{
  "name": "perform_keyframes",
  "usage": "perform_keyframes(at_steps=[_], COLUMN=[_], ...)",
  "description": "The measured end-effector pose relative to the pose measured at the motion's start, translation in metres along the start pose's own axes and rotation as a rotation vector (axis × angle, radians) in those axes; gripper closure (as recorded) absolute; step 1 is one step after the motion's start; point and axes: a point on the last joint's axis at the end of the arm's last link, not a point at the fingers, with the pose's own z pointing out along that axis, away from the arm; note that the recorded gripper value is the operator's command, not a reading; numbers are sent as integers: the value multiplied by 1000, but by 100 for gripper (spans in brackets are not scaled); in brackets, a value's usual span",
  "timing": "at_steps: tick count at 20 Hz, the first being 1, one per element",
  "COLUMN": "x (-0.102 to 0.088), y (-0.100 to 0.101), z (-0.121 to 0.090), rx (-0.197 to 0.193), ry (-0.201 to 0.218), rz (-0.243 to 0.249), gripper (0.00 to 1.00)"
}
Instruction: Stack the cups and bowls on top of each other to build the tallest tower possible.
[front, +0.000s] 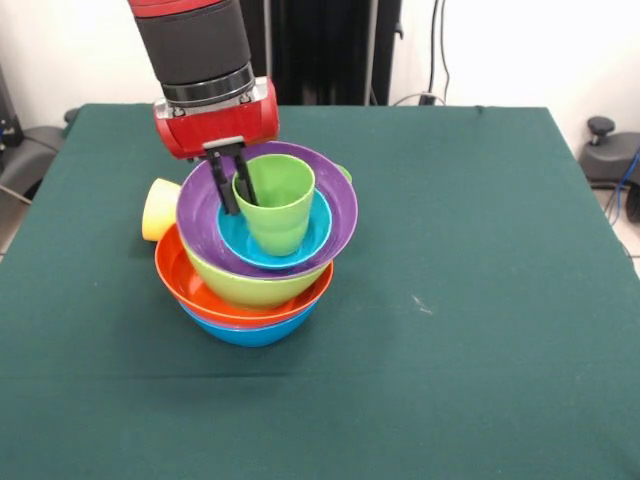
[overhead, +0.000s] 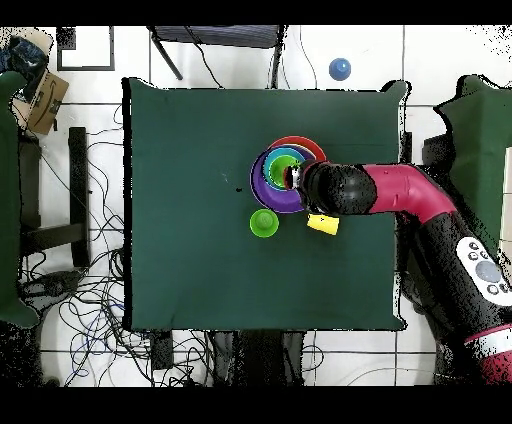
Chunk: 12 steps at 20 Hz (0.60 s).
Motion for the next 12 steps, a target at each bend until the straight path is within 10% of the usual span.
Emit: perform_keyframes(at_steps=[1, 2, 12], x=[0, 0, -1], y=[0, 0, -11], z=[0, 0, 6], rx=[0, 0, 26], ry=[-2, -4, -92], rz=[0, 0, 11], gripper=[100, 0, 0])
